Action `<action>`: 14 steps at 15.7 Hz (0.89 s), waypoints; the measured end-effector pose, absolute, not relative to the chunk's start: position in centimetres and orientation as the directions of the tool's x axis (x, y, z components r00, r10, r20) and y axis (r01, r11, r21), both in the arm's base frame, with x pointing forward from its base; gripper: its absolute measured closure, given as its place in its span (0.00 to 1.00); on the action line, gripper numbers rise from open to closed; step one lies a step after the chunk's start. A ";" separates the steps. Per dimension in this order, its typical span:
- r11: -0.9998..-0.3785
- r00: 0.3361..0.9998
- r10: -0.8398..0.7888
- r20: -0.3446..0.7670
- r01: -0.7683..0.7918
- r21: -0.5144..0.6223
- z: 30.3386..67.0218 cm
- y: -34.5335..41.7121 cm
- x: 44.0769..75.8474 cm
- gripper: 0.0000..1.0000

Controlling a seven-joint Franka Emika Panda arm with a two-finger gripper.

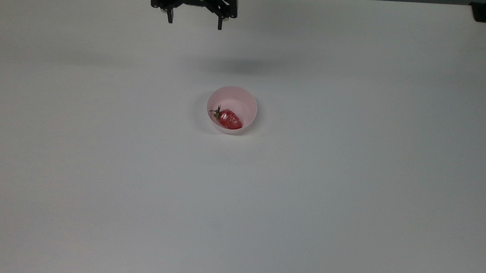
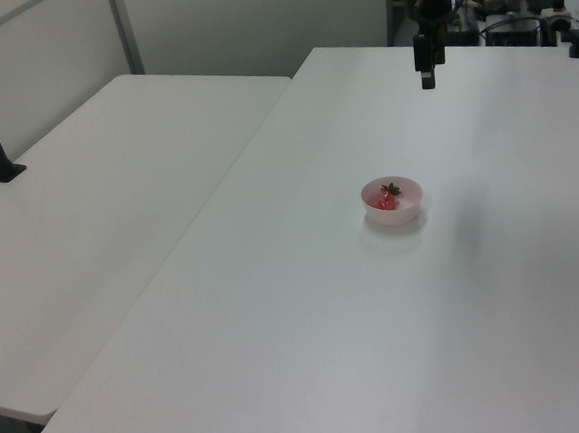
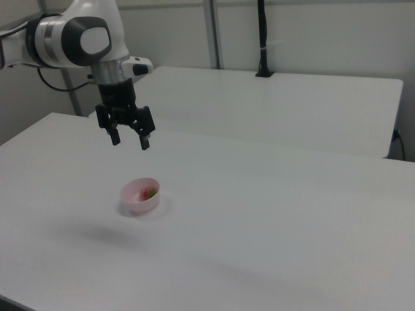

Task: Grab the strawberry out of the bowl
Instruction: 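Move the open gripper down over the pink bowl toward the strawberry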

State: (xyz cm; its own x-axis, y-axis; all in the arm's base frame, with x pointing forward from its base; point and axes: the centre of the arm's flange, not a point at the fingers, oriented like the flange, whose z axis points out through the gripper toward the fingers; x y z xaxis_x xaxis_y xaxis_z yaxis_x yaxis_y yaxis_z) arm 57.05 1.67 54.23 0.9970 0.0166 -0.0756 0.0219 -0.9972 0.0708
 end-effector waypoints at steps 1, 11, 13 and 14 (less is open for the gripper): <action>-0.997 0.997 0.016 -0.074 0.022 0.071 54.3 1.7 57.1 0.00; -0.996 0.993 0.060 -0.098 0.066 0.059 53.1 2.5 57.4 0.00; -0.994 0.989 0.101 -0.106 0.104 0.029 52.6 2.9 57.6 0.00; -0.991 0.985 0.129 -0.113 0.132 0.017 52.0 3.3 57.8 0.00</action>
